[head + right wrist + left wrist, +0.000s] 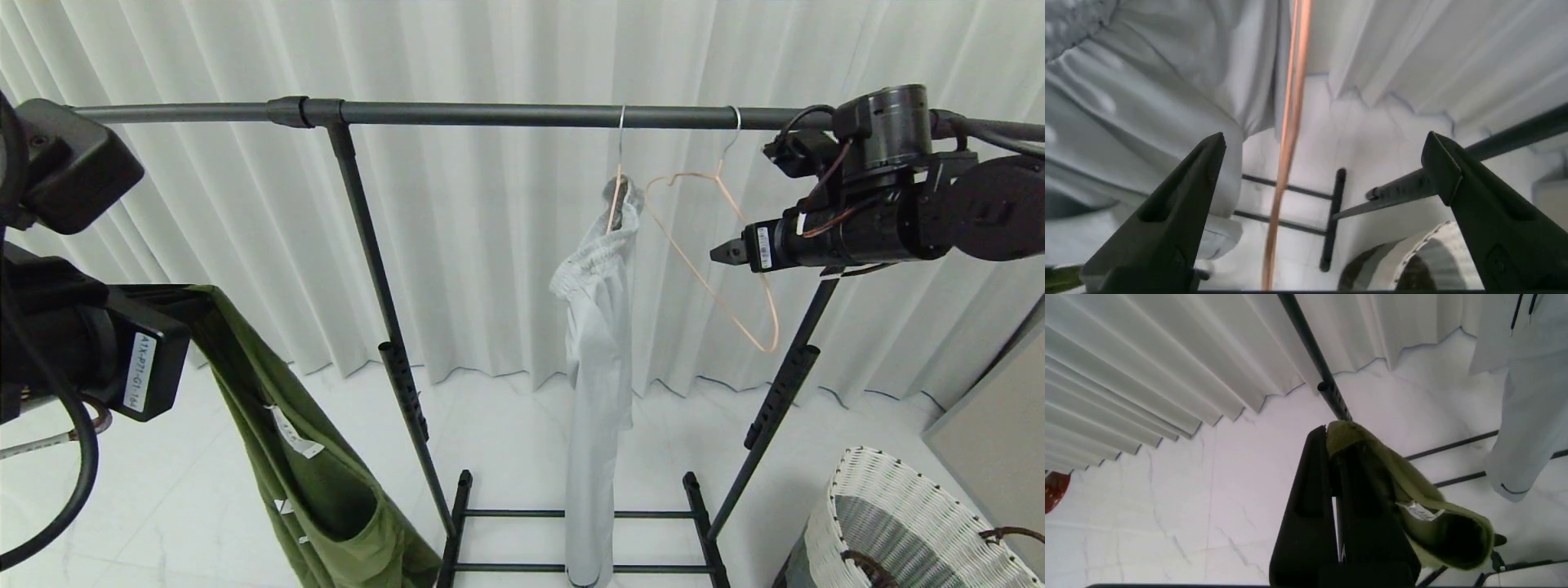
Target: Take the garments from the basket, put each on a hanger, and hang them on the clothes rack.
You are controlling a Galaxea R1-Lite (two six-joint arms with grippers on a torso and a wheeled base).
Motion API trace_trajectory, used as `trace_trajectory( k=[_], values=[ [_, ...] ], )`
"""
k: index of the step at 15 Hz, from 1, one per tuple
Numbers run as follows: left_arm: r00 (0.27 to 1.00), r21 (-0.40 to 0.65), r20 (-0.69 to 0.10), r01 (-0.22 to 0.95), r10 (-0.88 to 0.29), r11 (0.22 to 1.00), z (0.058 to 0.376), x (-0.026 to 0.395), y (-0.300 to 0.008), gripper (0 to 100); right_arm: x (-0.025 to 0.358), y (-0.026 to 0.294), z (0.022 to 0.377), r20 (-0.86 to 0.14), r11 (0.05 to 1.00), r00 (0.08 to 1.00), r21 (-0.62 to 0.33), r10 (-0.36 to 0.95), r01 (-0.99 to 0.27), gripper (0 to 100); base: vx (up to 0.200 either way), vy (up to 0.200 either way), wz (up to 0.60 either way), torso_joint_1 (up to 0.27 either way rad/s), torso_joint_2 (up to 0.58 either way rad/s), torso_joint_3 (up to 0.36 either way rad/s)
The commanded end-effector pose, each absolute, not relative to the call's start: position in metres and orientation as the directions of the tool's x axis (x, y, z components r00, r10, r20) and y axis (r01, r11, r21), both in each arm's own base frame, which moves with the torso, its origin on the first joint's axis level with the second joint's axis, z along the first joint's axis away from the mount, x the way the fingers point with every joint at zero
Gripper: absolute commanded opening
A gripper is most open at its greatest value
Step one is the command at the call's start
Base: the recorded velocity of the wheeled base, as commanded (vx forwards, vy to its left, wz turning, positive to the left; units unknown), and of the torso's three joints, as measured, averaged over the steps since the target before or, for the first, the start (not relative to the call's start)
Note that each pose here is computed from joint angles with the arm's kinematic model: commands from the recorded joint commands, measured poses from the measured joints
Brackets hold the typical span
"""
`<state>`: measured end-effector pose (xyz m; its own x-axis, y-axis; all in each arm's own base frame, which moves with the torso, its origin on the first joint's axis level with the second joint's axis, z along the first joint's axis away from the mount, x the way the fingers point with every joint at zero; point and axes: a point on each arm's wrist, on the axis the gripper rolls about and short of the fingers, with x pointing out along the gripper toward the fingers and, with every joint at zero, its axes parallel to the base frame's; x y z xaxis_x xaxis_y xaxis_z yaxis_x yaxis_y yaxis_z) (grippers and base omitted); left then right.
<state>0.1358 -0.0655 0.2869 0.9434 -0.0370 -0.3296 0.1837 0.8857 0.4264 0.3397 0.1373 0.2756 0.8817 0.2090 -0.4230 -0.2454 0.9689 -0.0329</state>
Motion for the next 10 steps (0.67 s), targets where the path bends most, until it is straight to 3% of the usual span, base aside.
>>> trace_trajectory(
  k=[1,5,6,10],
  values=[
    [0.943,0.427,-0.33,0.182,-0.035,0.886,0.2866,0.1354,-0.0653,0,0.3525,0.1468,0.2692,-0.446,0.972,0.871,-0.005,0.207,-0.234,100,0.0,0.0,0.0,0.0,0.0,0.0],
    [0.944,0.426,-0.328,0.182,-0.035,0.886,0.287,0.1354,-0.0652,0,0.3523,0.1537,0.2701,-0.463,0.972,0.859,0.022,0.217,-0.233,100,0.0,0.0,0.0,0.0,0.0,0.0],
    [0.944,0.426,-0.327,0.182,-0.037,0.886,0.2872,0.135,-0.0651,0,0.3516,0.1552,0.2701,-0.463,0.972,0.859,0.027,0.218,-0.232,0,0.0,0.0,0.0,0.0,0.0,0.0],
    [0.945,0.426,-0.326,0.18,-0.036,0.887,0.2877,0.135,-0.065,0,0.3502,0.1562,0.2699,-0.468,0.976,0.859,0.028,0.206,-0.218,0,0.0,0.0,0.0,0.0,0.0,0.0]
  ],
)
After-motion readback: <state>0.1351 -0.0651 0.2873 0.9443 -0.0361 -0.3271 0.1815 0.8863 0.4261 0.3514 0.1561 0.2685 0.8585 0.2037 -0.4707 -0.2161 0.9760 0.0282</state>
